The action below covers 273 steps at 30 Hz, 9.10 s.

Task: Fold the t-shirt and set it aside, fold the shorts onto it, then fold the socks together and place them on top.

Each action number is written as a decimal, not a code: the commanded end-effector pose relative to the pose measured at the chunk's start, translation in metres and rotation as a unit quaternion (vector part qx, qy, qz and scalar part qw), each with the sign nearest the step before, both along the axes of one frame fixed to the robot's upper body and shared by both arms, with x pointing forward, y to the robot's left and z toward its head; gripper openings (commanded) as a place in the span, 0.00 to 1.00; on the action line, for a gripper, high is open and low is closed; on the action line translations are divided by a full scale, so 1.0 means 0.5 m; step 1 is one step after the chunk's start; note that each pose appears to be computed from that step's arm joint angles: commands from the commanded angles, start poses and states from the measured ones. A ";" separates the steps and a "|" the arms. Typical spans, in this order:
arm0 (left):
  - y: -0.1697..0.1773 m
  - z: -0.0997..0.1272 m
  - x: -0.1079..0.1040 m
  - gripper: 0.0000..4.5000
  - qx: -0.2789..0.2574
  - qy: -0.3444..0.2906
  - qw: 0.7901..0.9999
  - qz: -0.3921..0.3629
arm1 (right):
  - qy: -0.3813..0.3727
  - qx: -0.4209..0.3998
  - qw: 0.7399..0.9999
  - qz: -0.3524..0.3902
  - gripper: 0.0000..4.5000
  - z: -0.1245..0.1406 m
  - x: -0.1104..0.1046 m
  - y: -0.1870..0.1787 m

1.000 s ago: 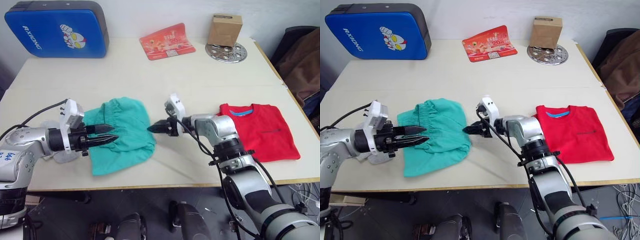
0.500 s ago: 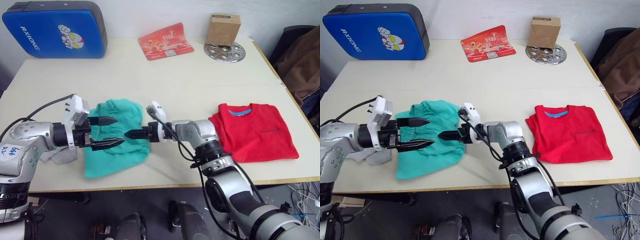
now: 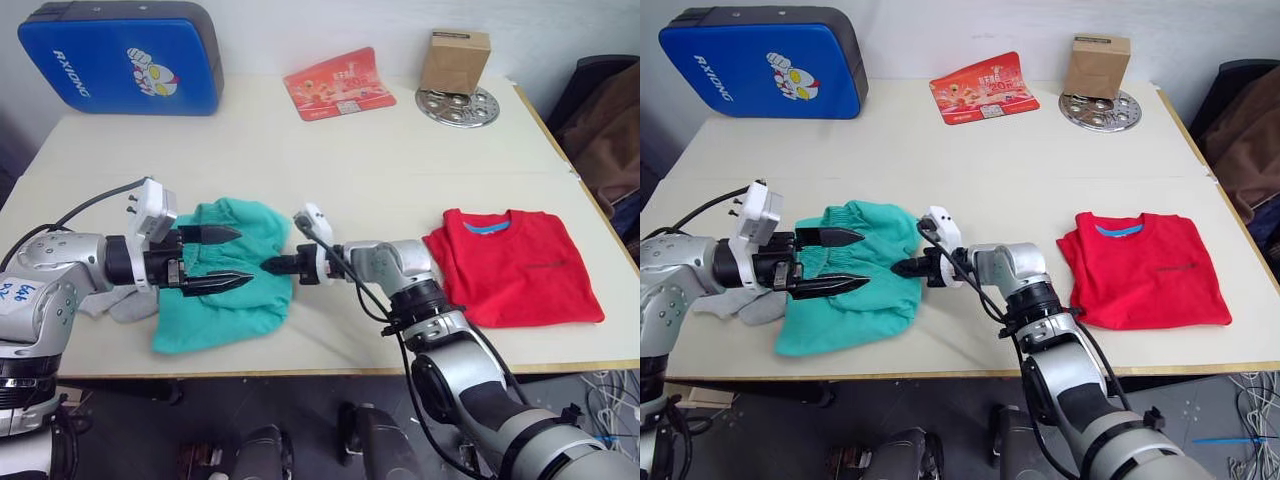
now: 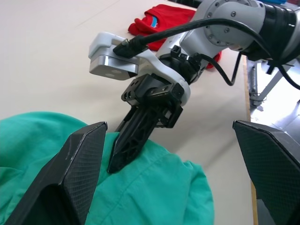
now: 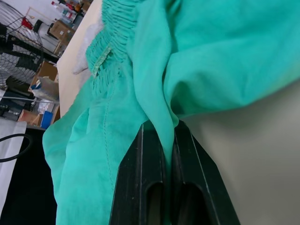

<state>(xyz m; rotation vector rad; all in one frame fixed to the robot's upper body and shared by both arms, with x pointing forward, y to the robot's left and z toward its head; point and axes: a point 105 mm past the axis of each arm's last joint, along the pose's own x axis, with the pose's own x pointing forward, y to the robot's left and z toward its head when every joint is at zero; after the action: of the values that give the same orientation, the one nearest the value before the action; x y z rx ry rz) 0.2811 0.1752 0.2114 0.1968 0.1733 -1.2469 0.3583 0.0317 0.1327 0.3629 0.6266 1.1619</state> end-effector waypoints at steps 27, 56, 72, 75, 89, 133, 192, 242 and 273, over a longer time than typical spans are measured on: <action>-0.174 0.059 0.004 1.00 -0.044 -0.066 0.974 -0.210 | -0.142 -0.281 0.868 -0.383 0.01 0.195 -0.149 -0.798; -0.158 0.037 0.033 1.00 -0.038 -0.048 0.983 -0.173 | -0.359 -0.319 0.791 -0.379 0.99 0.261 -0.181 -0.753; 0.178 -0.082 0.049 1.00 0.091 -0.042 0.967 0.236 | -0.369 -0.082 0.925 0.025 0.99 0.251 -0.222 -0.324; 0.220 -0.100 0.037 1.00 0.132 -0.039 0.955 0.261 | -0.360 -0.077 0.929 0.034 0.99 0.237 -0.222 -0.317; 0.308 -0.166 0.086 0.96 0.183 0.014 0.920 0.345 | -0.356 -0.073 0.931 0.032 0.99 0.216 -0.219 -0.314; -0.268 -0.144 0.118 0.18 -0.004 0.297 0.925 0.237 | -0.350 -0.154 0.922 -0.055 1.00 0.136 -0.177 -0.346; -0.078 -0.175 0.102 0.37 0.154 0.070 0.985 -0.035 | -0.204 -0.138 0.955 -0.164 0.00 0.036 -0.012 -0.254; -0.067 -0.033 0.100 0.99 0.117 0.065 0.990 -0.043 | -0.230 -0.141 0.962 -0.043 0.56 0.098 -0.113 -0.220; -0.208 -0.110 0.245 0.99 0.169 -0.008 0.983 -0.067 | -0.006 -0.108 0.991 -0.081 0.56 -0.055 -0.247 -0.207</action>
<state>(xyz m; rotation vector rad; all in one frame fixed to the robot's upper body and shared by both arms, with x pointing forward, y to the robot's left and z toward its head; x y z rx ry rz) 0.4007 0.0771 0.1391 0.4898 0.4245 -1.3327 0.2378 -0.0748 0.1040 0.1985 0.6992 0.9189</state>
